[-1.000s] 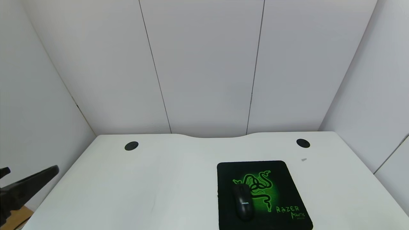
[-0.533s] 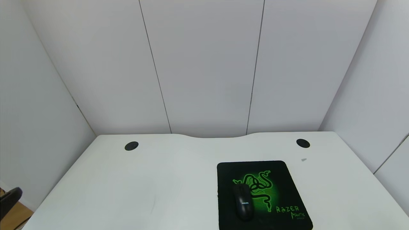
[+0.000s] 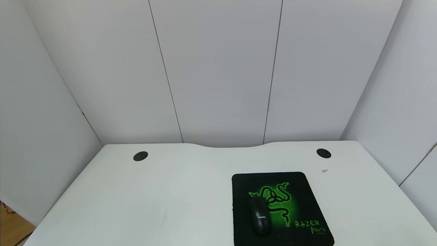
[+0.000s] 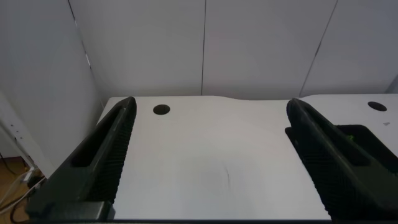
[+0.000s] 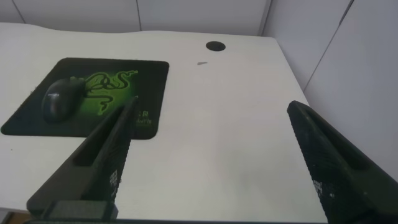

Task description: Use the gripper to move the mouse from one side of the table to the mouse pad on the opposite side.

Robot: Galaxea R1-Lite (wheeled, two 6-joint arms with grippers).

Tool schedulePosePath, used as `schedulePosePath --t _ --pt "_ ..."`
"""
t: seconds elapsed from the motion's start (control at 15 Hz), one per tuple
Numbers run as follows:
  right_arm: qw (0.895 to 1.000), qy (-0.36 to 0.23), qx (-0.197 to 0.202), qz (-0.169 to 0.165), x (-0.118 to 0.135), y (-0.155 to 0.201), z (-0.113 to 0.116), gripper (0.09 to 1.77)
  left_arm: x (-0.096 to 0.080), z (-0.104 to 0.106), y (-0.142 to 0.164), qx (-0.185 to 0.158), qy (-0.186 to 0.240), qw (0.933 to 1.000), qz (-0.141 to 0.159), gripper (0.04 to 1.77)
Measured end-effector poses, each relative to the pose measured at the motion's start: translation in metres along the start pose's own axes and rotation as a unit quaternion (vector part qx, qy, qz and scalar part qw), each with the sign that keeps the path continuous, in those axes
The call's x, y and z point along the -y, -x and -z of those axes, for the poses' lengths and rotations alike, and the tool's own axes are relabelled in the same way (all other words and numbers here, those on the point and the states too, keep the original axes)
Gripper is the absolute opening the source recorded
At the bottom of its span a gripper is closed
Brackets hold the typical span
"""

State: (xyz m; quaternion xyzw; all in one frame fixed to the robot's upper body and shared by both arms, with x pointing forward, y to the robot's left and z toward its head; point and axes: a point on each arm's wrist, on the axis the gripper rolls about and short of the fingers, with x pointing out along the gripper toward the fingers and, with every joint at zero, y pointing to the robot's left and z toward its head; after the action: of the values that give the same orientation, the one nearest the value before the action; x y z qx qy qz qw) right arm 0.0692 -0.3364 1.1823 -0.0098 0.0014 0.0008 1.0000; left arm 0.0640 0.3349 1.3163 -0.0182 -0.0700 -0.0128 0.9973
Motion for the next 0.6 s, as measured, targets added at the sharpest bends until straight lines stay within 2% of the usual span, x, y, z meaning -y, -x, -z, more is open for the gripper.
schedulePosePath --t 0.4,0.6 --pt "1.0 0.0 0.0 0.0 0.0 0.0 0.0 1.71 0.002 0.007 0.04 0.097 -0.004 0.9953 -0.01 1.72" --pt "1.0 0.0 0.0 0.0 0.0 0.0 0.0 1.71 0.001 0.015 0.051 0.129 -0.011 0.9914 -0.016 1.72"
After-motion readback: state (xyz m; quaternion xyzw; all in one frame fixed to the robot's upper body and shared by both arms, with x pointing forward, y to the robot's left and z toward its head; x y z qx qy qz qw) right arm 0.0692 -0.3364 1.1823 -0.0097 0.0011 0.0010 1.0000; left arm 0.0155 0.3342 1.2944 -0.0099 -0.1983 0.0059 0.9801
